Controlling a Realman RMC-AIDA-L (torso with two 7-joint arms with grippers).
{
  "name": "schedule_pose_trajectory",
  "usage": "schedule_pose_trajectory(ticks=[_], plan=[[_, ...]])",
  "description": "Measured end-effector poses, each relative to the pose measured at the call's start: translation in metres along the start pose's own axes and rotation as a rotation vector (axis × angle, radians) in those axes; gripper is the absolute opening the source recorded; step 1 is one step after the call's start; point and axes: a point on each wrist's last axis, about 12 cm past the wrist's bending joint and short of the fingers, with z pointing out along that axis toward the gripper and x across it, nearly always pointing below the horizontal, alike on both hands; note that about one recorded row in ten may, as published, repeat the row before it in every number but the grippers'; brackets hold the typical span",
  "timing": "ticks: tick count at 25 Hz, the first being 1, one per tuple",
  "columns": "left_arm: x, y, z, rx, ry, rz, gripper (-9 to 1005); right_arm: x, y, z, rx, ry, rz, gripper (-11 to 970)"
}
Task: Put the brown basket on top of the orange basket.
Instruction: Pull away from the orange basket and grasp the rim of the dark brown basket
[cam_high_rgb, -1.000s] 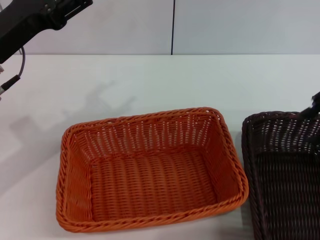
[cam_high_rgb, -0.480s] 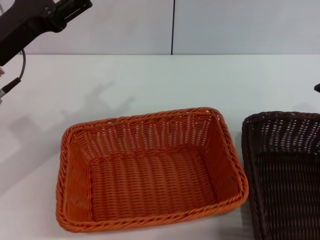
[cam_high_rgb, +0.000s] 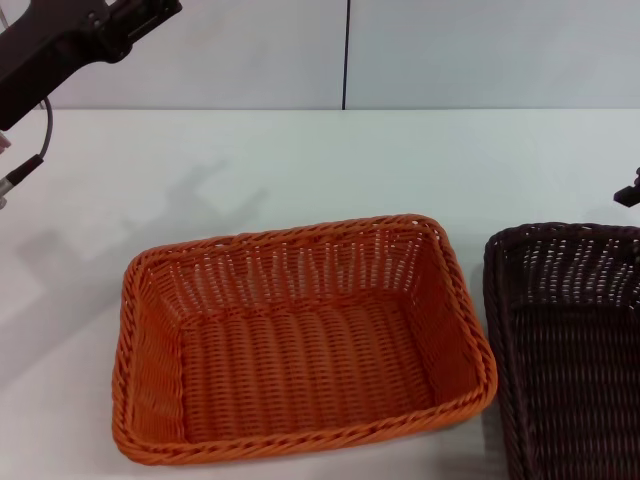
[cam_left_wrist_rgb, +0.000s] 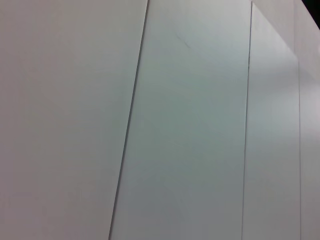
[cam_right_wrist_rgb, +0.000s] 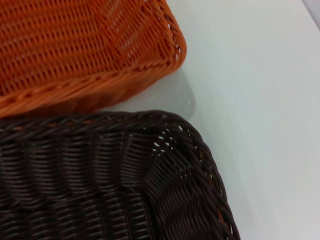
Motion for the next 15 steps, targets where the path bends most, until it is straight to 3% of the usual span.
schedule_pose_trajectory(ticks=[15], plan=[[0.004, 0.001, 0.005, 0.002, 0.004, -0.023, 764, 0.006, 0.003, 0.030, -0.045, -0.006, -0.009, 717]])
